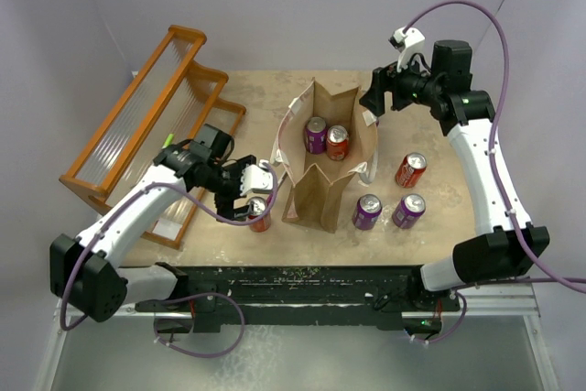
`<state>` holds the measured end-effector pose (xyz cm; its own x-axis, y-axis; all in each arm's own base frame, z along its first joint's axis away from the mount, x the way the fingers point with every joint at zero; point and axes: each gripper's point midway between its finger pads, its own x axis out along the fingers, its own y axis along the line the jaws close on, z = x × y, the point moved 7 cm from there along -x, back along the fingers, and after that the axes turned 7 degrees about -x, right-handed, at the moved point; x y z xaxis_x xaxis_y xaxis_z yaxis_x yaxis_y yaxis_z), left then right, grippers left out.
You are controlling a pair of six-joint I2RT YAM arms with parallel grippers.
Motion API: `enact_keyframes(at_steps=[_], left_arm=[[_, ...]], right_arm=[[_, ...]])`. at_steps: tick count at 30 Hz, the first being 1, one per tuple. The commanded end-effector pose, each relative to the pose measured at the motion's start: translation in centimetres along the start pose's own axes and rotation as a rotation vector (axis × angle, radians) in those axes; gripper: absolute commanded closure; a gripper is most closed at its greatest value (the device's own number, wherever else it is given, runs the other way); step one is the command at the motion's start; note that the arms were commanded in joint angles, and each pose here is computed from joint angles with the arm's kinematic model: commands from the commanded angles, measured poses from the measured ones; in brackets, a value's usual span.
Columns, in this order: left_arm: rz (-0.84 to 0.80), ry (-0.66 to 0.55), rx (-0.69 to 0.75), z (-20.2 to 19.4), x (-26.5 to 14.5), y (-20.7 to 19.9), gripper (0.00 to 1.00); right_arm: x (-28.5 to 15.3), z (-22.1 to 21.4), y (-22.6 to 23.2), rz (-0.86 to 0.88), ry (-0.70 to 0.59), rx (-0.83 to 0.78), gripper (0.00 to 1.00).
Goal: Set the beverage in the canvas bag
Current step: Pick up the drink from the center of the board.
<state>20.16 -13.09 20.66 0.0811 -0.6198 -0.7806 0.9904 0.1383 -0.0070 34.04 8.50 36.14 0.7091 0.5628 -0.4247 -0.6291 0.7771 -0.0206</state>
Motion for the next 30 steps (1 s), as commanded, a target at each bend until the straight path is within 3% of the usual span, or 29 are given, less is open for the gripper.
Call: enact_keyframes(at_steps=[1,8,15,25,30], left_arm=[[-0.042,0.006,0.065,-0.4,1.8,1.2,0.01],[-0.156,0.001,0.061,0.1,4.9,1.9,0.01],[-0.167,-0.022,0.038,1.5,6.9,1.2,0.02],[-0.153,0.039,0.081,1.3,5.1,0.8,0.53],[-0.170,0.014,0.106,3.9,2.0,0.4,0.95]], right_arm=[[-1.5,1.1,0.4,-0.034,-0.051,-0.035,0.16],[-1.5,1.0,0.3,-0.043,-0.047,-0.044,0.17],[-1.1,0.7,0.1,-0.042,-0.038,-0.042,0.17],[-0.7,0.2,0.0,-0.040,-0.027,-0.038,0.18],[-0.7,0.3,-0.1,-0.045,-0.028,-0.042,0.18]])
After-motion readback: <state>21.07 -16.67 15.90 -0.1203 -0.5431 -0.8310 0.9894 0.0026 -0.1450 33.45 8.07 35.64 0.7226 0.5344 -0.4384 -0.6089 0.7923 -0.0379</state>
